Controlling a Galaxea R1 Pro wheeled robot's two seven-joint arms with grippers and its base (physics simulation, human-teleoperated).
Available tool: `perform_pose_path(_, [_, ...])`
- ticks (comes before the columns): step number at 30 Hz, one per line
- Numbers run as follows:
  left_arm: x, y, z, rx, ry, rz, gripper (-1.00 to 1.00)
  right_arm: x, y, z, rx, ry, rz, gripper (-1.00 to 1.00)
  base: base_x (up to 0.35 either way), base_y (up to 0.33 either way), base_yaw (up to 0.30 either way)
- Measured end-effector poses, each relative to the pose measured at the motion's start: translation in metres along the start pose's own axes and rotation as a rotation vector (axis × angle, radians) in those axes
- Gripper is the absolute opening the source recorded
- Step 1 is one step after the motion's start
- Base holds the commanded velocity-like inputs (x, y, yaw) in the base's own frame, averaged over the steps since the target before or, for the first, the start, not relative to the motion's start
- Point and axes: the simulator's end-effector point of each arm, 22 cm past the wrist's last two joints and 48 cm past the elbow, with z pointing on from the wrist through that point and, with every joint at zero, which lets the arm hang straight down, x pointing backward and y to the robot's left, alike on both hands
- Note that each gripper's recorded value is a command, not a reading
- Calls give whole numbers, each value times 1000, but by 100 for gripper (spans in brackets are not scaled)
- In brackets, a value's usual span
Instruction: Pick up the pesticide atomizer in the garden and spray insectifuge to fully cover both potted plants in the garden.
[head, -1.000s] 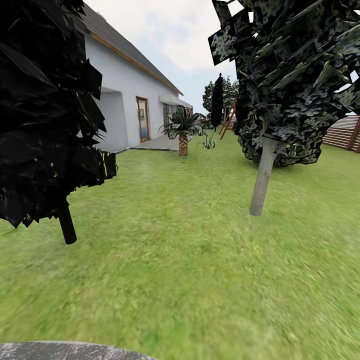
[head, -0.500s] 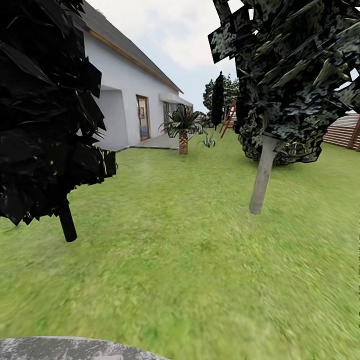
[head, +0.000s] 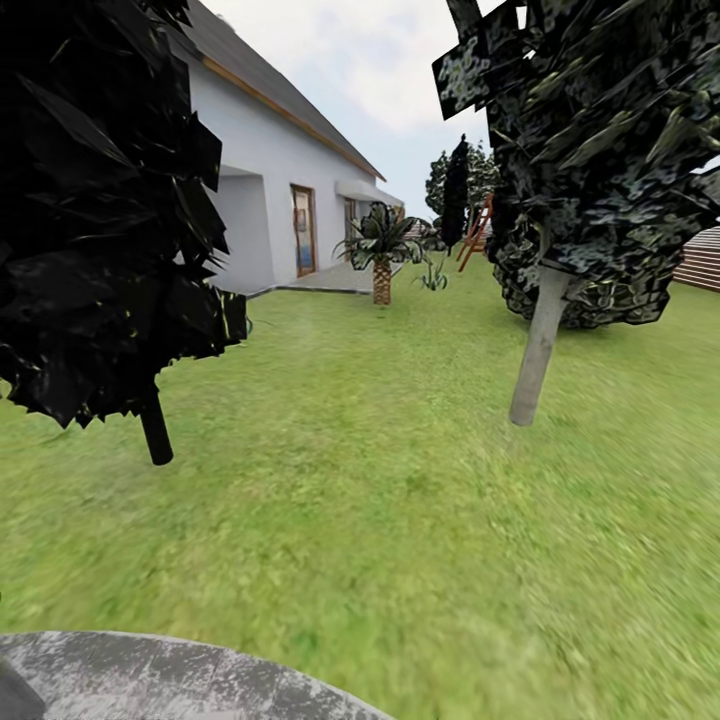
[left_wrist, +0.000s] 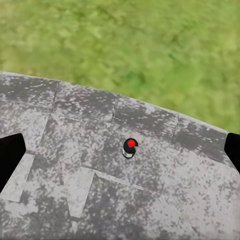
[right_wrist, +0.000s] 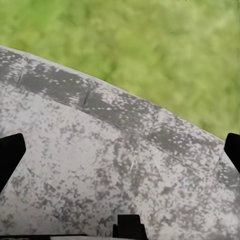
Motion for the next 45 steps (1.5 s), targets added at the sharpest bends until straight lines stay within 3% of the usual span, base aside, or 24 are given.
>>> perform_pose_path(10, [2, 0, 0, 1, 5, 0, 100, 2, 0, 0, 0, 5, 0, 100, -1, -12, 212])
perform_pose_path(34, [7, 0, 1, 1, 18, 0, 100, 6, 1, 1, -2, 12, 0, 100, 0, -292, 246])
perform_pose_path(45, [10, 0, 1, 0, 23, 0, 100, 7, 1, 1, -2, 15, 1, 100, 0, -42, 246])
